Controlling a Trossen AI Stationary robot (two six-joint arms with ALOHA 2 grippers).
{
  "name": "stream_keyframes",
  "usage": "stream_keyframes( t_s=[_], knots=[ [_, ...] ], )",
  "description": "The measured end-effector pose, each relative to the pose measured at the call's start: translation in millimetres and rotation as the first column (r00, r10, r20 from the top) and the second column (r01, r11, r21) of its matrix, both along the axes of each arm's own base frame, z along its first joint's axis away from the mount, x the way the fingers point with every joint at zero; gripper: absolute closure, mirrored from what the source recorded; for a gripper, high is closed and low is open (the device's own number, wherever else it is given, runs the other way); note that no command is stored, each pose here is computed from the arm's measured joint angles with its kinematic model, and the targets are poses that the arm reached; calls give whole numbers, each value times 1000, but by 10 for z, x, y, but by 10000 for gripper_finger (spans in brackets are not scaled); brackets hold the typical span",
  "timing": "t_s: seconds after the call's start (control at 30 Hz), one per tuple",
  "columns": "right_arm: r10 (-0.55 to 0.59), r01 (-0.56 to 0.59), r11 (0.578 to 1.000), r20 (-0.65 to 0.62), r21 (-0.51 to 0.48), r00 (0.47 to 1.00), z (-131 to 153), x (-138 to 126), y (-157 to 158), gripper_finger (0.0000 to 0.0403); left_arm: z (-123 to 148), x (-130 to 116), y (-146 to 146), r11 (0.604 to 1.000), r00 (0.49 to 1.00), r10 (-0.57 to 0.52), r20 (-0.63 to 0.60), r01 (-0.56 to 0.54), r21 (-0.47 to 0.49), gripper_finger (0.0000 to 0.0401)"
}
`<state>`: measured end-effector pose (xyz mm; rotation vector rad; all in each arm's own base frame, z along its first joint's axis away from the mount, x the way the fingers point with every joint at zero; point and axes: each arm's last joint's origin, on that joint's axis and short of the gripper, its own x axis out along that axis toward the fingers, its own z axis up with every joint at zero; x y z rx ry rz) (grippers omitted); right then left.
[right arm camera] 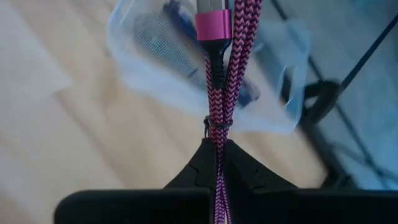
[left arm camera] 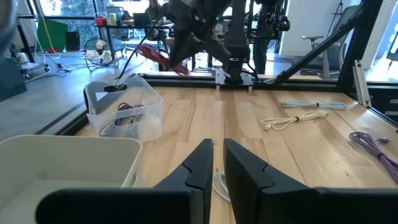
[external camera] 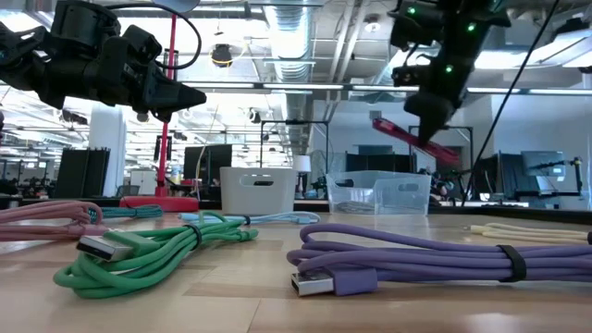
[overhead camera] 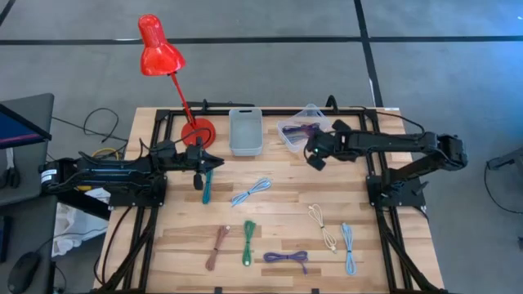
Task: Pick & Place USB Port
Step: Put the pink charger cable into the transparent bin
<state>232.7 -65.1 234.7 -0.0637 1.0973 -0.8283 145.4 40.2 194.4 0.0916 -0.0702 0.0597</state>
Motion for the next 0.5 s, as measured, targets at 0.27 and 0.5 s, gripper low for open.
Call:
stream_keyframes(
  t_s=[0.27, 0.5],
  knots=[
    [99, -94, 983, 28, -161, 995, 107, 122, -192, 403, 0, 0, 0, 1000, 1000, 0, 0, 0, 0, 361],
    [122, -110, 970, 41, -215, 992, 159, 149, -315, 403, 0, 0, 0, 1000, 1000, 0, 0, 0, 0, 361]
  ],
)
